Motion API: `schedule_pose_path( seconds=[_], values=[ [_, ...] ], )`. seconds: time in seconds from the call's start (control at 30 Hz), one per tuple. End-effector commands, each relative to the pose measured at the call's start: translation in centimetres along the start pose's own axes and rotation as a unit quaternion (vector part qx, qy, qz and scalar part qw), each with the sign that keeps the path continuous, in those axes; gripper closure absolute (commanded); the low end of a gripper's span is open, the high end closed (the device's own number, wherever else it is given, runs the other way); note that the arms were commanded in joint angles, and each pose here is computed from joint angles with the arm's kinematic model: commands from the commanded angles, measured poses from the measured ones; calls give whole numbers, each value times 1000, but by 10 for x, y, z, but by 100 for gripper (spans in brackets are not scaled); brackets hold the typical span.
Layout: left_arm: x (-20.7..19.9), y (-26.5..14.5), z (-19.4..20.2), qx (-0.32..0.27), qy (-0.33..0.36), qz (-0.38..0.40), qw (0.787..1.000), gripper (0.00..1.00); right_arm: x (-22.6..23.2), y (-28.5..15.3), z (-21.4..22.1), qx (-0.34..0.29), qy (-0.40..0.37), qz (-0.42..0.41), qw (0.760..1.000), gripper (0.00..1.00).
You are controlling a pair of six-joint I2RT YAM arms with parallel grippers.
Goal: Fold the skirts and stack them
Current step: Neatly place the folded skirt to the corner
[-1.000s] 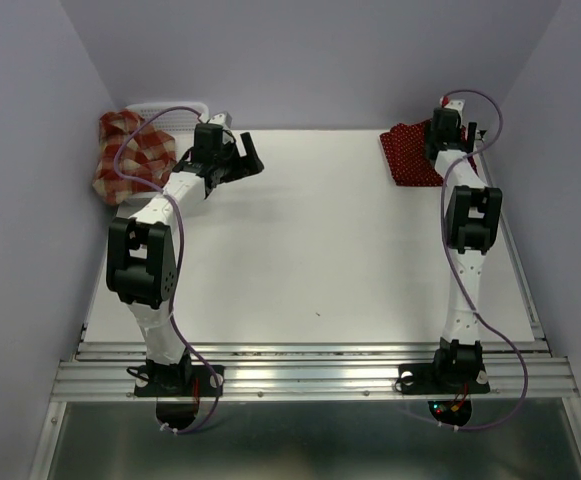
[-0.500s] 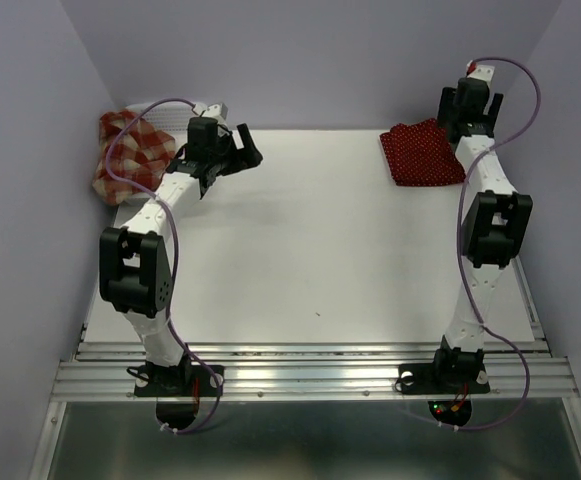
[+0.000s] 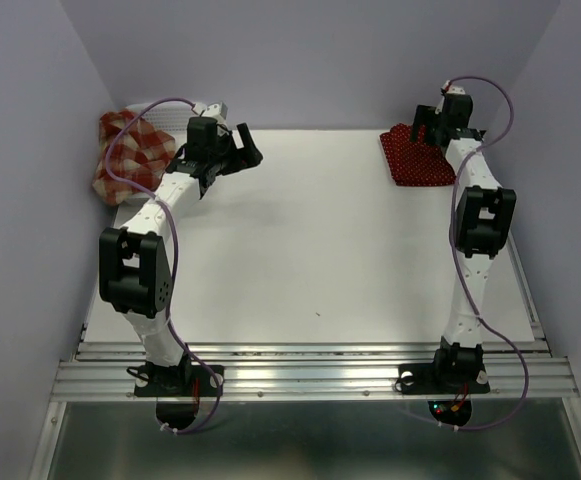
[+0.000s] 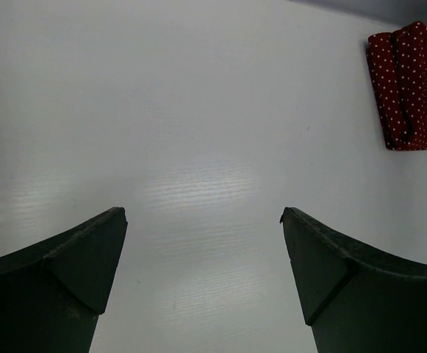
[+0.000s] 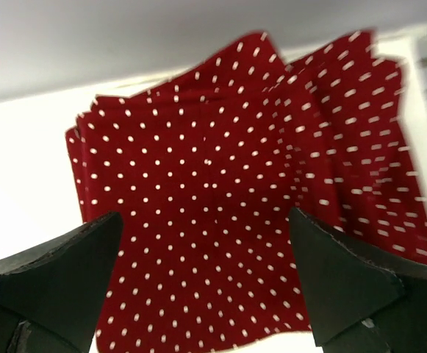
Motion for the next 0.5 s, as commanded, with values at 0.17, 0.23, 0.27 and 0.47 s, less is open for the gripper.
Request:
schedule_pose_path(
  seconds=[0.17, 0.23, 0.27, 0.47],
  values=[
    [4, 0, -3, 1, 9, -15, 1000, 1, -7, 27, -12, -39, 8, 24, 999, 0],
    [4, 1, -3, 3, 9, -16, 1000, 1, -9, 29, -10, -41, 7, 31, 999, 0],
    [5, 2, -3, 3, 9, -17, 1000, 1, -15, 30, -9, -40, 6, 33, 999, 0],
    [5, 8, -2, 10, 7, -16, 1000, 1, -10, 21, -23, -60, 5, 19, 998, 0]
  ],
)
Point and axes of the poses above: each gripper's point midway between its finger pads, its own y axis out along the fingers, its own x axis along the line the jaws close on, z = x × y, the point moved 3 cm from there along -y, back along the fingers, and after that the axes turned 4 degrees about y, right-handed, at the moved point
